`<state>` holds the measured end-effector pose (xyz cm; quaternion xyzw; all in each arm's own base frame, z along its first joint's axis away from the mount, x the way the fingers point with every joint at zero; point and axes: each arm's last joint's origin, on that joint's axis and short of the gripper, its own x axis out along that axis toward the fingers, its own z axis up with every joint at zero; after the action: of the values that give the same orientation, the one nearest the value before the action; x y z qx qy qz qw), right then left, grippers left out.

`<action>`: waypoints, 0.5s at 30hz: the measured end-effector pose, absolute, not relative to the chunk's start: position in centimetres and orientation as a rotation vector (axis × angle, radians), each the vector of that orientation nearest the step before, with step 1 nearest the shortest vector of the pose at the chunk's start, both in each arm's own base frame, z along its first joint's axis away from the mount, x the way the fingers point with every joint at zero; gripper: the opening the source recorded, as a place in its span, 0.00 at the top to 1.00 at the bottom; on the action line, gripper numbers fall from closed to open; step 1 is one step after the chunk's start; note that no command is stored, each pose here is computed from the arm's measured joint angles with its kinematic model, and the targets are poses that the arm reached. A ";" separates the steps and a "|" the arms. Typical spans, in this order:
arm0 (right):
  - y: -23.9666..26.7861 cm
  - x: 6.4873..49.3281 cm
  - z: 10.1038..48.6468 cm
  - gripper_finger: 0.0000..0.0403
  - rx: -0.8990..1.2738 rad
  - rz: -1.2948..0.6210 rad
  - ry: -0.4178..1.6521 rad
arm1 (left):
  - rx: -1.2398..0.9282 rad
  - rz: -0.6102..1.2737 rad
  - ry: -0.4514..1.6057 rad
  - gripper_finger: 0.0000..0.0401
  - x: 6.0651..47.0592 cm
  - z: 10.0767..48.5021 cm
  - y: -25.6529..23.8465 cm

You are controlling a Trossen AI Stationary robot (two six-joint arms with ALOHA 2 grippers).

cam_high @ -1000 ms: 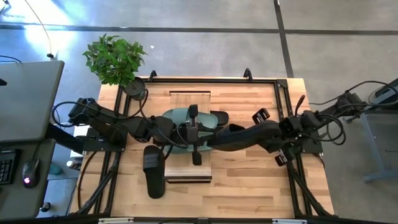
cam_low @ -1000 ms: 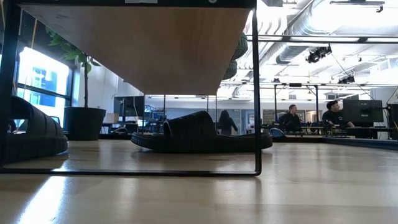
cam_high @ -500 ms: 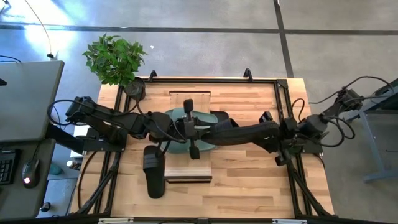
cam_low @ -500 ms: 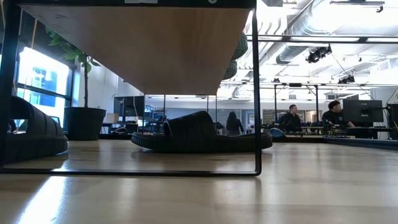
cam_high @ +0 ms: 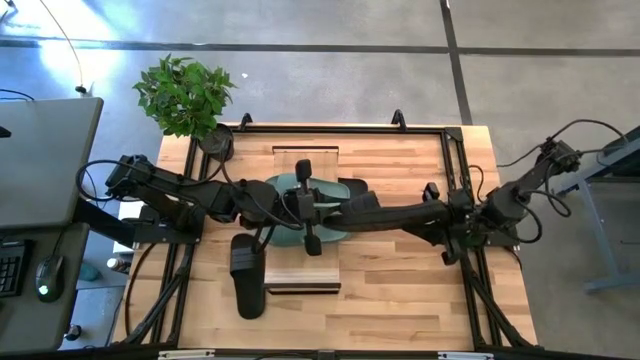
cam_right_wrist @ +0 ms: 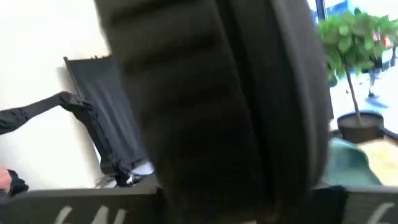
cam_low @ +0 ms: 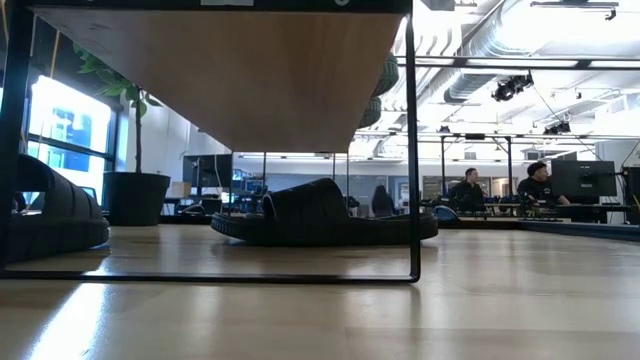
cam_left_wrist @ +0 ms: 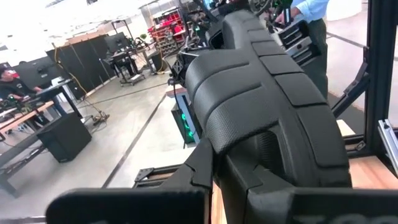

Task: Pick and place slides into the shelf
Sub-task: Put the black slipper under the shelf

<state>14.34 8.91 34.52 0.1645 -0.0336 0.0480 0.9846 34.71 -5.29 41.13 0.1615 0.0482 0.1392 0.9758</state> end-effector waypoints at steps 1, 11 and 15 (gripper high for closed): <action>8.9 14.2 34.5 0.77 0.347 0.099 -0.061 | 0.325 0.280 0.096 1.00 34.7 41.2 -5.3; 8.6 13.0 34.5 0.77 0.409 0.106 -0.032 | 0.322 0.287 0.094 1.00 34.7 41.2 -5.3; 8.7 13.0 34.7 0.77 0.445 0.135 -0.050 | 0.316 0.299 0.099 1.00 34.7 41.1 -5.3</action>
<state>12.96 8.66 34.72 0.2204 -0.0248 0.0667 0.9728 34.68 -5.26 41.14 0.1568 0.0491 0.1481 0.9752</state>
